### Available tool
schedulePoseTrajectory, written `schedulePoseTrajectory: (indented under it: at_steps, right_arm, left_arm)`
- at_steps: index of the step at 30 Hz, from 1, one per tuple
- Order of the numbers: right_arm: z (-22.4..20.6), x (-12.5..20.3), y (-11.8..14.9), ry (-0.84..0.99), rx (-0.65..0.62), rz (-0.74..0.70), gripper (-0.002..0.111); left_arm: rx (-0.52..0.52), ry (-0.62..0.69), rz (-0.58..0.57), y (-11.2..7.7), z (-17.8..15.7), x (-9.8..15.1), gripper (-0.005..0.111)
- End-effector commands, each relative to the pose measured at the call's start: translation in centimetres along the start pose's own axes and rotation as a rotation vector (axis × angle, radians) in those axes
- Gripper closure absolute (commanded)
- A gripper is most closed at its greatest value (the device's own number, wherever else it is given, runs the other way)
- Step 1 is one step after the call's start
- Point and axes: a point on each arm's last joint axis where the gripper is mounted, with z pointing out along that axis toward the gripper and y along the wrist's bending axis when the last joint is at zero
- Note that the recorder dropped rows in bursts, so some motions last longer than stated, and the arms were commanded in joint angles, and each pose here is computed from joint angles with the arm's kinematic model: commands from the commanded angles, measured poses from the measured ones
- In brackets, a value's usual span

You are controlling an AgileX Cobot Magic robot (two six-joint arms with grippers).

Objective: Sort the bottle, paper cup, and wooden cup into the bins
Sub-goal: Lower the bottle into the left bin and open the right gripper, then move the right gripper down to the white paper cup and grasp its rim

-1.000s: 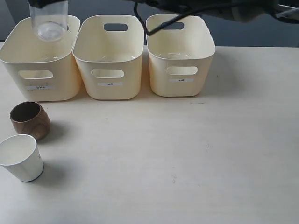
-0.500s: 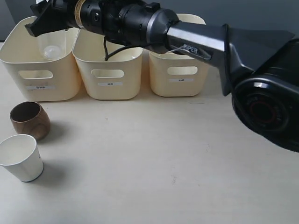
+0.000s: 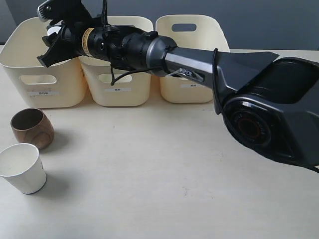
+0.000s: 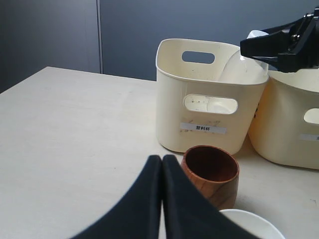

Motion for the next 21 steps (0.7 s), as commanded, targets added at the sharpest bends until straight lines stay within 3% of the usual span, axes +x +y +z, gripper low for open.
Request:
schedulePoseTrajectory:
  at_steps: [1,5,13,17,21]
  right_arm:
    - [-0.1,-0.4,-0.2,-0.005,0.009,-0.007,0.078]
    - [-0.1,-0.4,-0.1,-0.006,0.007,-0.007,0.059]
    - [-0.2,-1.0,0.1,-0.034,-0.023,-0.002,0.058]
    - [-1.3,-3.5,0.1,-0.080,-0.020,-0.012,0.058]
    - [-2.9,-7.3,2.1,-0.125,-0.047,-0.097,0.058]
  left_arm:
    - [0.005,-0.014,-0.001,0.0,-0.1,-0.2,0.107]
    - [0.005,-0.014,-0.001,0.0,-0.1,-0.2,0.107]
    - [0.005,-0.014,-0.001,0.0,-0.1,-0.2,0.107]
    - [0.005,-0.014,-0.001,0.0,-0.1,-0.2,0.107]
    - [0.005,-0.014,-0.001,0.0,-0.1,-0.2,0.107]
